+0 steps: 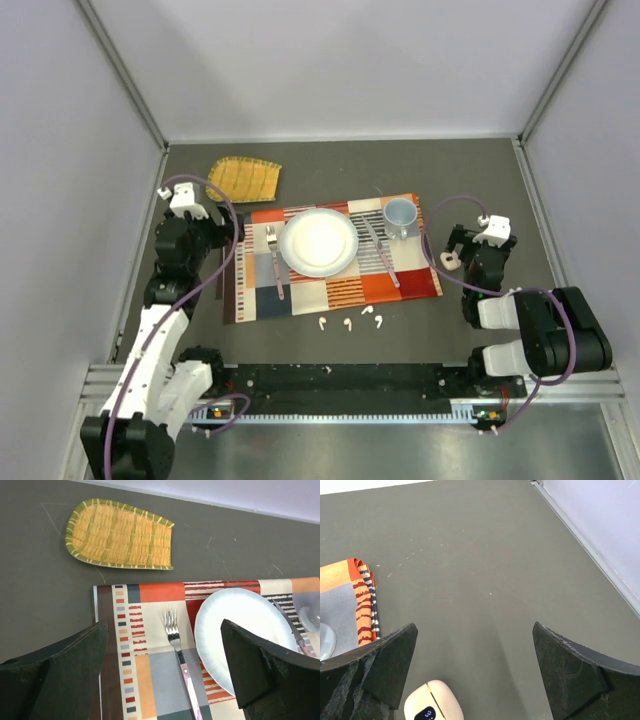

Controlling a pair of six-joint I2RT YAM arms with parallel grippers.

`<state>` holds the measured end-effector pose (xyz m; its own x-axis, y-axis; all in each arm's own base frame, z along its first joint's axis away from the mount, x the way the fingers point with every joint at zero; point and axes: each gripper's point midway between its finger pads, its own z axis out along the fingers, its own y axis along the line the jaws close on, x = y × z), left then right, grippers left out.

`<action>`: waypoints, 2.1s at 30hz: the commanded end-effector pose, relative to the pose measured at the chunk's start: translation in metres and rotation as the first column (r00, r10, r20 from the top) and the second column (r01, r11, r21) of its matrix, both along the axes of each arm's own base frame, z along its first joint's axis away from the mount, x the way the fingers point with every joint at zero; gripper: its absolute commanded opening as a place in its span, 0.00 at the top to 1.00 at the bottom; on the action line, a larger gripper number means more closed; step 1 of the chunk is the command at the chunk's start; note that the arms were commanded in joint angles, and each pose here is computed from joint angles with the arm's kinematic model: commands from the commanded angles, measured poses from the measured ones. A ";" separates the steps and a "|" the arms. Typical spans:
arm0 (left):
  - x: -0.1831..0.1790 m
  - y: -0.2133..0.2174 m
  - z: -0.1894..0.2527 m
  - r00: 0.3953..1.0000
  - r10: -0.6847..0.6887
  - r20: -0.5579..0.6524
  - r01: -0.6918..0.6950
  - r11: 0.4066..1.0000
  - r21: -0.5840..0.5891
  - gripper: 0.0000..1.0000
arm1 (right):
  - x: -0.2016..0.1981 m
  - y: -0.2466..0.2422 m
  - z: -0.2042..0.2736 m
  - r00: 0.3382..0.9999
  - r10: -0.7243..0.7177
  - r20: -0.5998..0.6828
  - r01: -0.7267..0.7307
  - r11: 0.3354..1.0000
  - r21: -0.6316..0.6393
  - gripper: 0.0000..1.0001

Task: Insert the wireless bluetooth earbuds into the charging case
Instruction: Pick up the charging case from the center of the board.

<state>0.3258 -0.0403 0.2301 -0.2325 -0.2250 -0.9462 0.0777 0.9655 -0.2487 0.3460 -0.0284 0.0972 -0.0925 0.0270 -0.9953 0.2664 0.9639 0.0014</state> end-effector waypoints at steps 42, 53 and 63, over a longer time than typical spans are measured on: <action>-0.078 0.015 0.003 0.996 0.069 -0.051 -0.069 0.998 0.001 0.02 | -0.053 0.058 0.006 0.849 0.187 -0.495 -0.047 0.958 0.282 0.25; -0.077 0.017 0.000 0.995 0.078 -0.059 -0.078 0.997 0.011 0.02 | -0.043 0.055 -0.022 0.782 0.192 -0.592 -0.091 0.976 0.196 0.25; -0.076 0.022 -0.002 0.992 0.106 -0.067 -0.105 0.994 0.024 0.02 | -0.033 0.048 -0.032 0.778 0.145 -0.611 -0.066 0.987 0.149 0.30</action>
